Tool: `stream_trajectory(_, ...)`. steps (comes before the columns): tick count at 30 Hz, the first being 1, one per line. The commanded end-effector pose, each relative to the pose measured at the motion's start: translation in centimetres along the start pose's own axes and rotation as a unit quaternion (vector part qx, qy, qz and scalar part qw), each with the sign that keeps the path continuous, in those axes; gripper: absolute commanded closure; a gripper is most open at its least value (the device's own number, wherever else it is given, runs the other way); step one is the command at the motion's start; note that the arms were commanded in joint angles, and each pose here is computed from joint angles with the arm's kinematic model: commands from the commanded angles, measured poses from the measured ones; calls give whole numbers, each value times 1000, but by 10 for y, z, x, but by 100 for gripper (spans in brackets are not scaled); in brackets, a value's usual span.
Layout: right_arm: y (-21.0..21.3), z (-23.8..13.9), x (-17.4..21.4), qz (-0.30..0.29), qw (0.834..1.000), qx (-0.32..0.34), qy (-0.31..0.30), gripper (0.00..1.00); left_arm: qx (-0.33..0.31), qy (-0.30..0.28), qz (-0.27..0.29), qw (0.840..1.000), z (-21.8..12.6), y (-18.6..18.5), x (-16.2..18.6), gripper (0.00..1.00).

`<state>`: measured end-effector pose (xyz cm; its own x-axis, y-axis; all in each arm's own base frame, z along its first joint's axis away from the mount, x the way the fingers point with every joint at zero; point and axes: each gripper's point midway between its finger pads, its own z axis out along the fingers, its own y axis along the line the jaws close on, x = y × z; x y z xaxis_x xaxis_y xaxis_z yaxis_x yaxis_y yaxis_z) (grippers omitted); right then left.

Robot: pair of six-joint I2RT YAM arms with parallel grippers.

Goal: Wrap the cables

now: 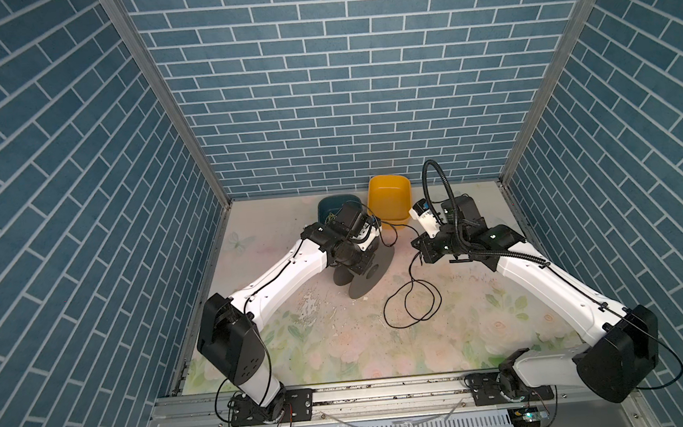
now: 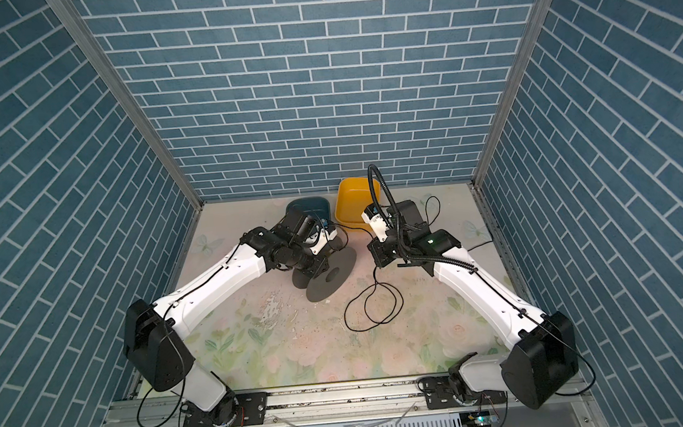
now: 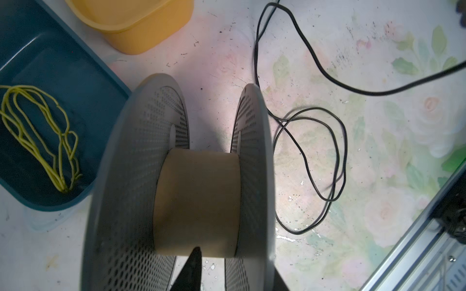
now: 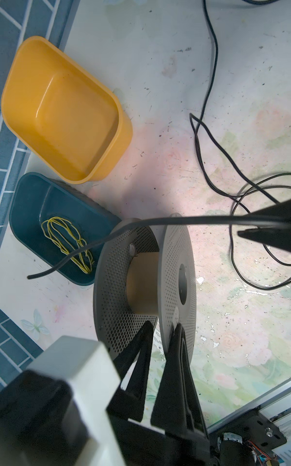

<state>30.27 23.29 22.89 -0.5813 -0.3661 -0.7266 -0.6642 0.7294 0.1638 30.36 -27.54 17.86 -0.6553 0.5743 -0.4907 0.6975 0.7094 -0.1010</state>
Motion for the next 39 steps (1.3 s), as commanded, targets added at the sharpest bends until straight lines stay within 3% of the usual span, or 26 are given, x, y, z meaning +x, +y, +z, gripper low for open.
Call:
stream_trajectory(1, 4, -5, -7, -22, 1000, -9, -4, 100, 7, 7, -6, 1000, 8, 0, 4, 70)
stream_trajectory(9, 5, -2, -9, -24, 1000, -14, -7, 100, 2, 3, -6, 1000, 4, 1, 2, 72)
stream_trajectory(13, 6, -3, -11, -26, 1000, -17, -5, 100, 0, 0, -7, 1000, -2, 1, 0, 60)
stream_trajectory(17, 9, -8, -15, -31, 999, -22, -6, 100, -6, -13, -10, 1000, -19, 1, -3, 38)
stream_trajectory(29, 39, -36, -23, -110, 990, -88, 0, 100, -2, -72, -20, 997, -93, 17, -18, 24)
stream_trajectory(39, 43, -22, -20, -153, 979, -118, 66, 100, -5, -89, -9, 996, -82, 25, -20, 22)
